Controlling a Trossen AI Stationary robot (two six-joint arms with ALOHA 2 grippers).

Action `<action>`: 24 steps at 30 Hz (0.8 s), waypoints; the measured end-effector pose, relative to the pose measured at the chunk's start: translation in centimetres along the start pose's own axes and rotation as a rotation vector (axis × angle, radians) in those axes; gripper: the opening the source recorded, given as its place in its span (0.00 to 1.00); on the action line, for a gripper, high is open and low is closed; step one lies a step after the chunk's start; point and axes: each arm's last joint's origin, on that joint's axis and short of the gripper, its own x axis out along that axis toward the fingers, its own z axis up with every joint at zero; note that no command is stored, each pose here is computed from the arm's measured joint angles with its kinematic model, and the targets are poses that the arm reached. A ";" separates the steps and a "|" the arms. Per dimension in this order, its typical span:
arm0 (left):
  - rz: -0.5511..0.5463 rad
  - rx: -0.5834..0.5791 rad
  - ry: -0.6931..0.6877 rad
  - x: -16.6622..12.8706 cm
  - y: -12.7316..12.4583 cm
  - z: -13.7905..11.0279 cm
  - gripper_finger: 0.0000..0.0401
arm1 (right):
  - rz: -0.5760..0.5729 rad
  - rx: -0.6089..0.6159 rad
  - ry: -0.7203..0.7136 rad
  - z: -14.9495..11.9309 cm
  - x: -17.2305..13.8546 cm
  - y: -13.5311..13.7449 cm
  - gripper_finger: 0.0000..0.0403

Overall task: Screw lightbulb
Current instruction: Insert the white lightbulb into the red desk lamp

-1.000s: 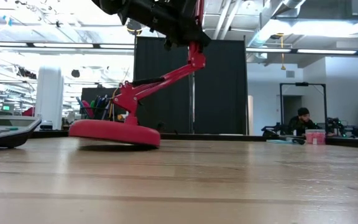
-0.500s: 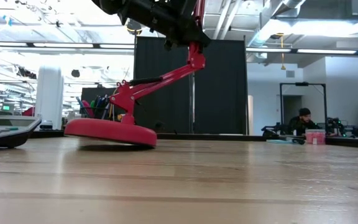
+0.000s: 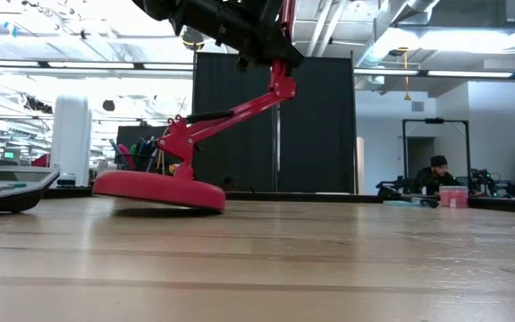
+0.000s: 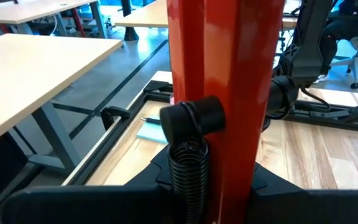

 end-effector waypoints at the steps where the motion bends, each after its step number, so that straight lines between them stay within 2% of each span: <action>1: 0.000 -0.002 0.000 0.0 0.0 0.0 0.15 | 0.003 0.022 -0.001 0.0 0.0 0.0 0.67; 9: 0.004 -0.006 0.001 0.0 0.0 0.0 0.15 | 0.010 0.450 -0.013 0.2 0.4 -0.3 0.67; 13: 0.003 -0.003 0.001 0.0 0.0 0.0 0.15 | 0.014 0.461 -0.011 0.2 0.2 -0.2 0.67; 18: -0.001 0.000 0.003 0.0 0.0 0.0 0.15 | 0.021 0.409 -0.007 0.1 0.0 -0.1 0.68; 21: -0.001 0.001 0.003 0.0 0.0 0.0 0.15 | 0.024 0.400 -0.005 0.1 0.0 -0.1 0.75; 24: 0.000 0.005 0.003 0.0 0.0 0.0 0.15 | 0.010 0.388 -0.003 0.1 0.1 -0.2 0.85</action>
